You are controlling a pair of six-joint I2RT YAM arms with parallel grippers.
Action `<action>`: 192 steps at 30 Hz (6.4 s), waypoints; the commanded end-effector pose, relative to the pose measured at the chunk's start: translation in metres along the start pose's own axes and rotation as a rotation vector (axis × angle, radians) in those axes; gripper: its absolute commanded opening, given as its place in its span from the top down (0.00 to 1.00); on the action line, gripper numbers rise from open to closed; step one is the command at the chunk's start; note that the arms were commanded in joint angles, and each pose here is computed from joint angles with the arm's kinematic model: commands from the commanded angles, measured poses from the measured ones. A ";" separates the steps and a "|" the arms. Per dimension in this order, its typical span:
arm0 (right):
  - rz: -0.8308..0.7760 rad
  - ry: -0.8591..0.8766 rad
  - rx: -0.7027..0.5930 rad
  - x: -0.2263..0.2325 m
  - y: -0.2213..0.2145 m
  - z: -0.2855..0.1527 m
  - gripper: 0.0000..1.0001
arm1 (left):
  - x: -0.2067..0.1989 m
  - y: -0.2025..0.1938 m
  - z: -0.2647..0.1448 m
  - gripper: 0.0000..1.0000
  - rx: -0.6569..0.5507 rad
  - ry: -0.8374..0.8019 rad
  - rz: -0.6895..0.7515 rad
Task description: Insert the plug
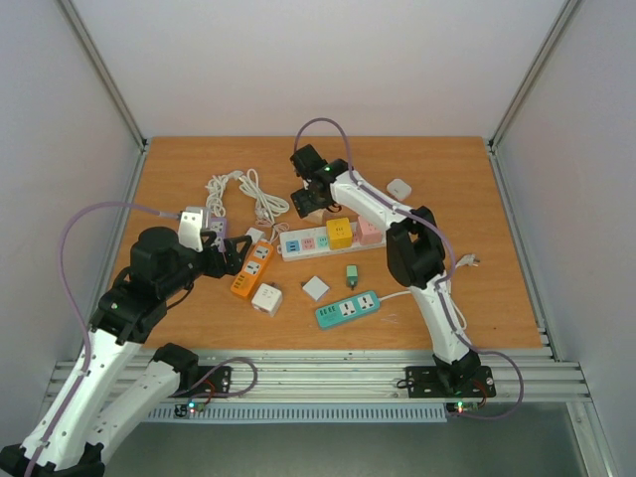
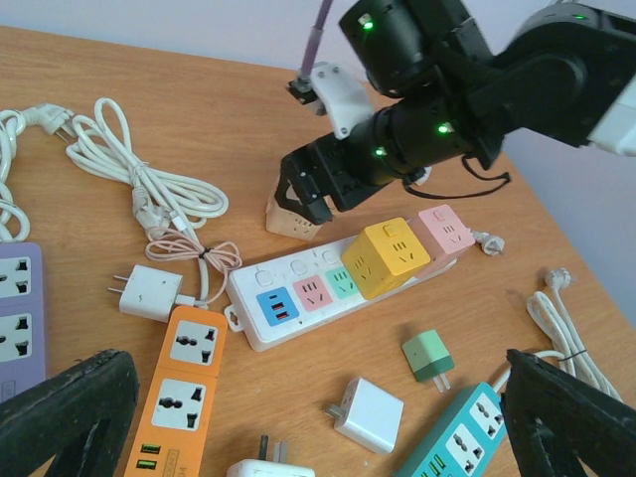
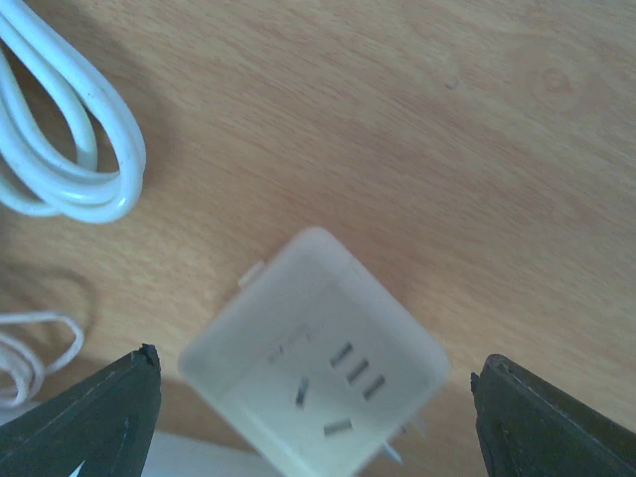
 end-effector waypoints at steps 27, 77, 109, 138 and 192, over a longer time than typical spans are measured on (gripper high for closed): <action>-0.204 0.207 0.291 0.010 -0.029 0.033 0.07 | -0.003 0.006 0.000 0.01 -0.050 -0.027 0.018; 0.076 0.789 -0.515 0.051 -0.063 -0.283 0.41 | -0.068 0.027 -0.035 0.01 -0.143 -0.520 0.037; 0.362 1.332 -0.435 0.096 -0.045 -0.369 0.42 | -0.086 0.064 -0.015 0.10 -0.113 -0.796 -0.521; 0.323 1.128 -0.521 0.076 -0.067 -0.361 0.08 | -0.097 0.067 -0.008 0.51 -0.104 -0.915 -0.416; -0.271 1.192 -0.136 0.105 -0.104 -0.356 0.33 | -0.121 0.023 -0.038 0.56 0.217 -1.086 0.326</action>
Point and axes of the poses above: each gripper's point midway between its finger pads, its own z axis out along the fingers, its own x axis along the line the jaws close on, y = z × x, the point moved 5 cm from there along -z, back along the fingers, and after that the axes turned 2 degrees about -z, right-handed, at the moved point
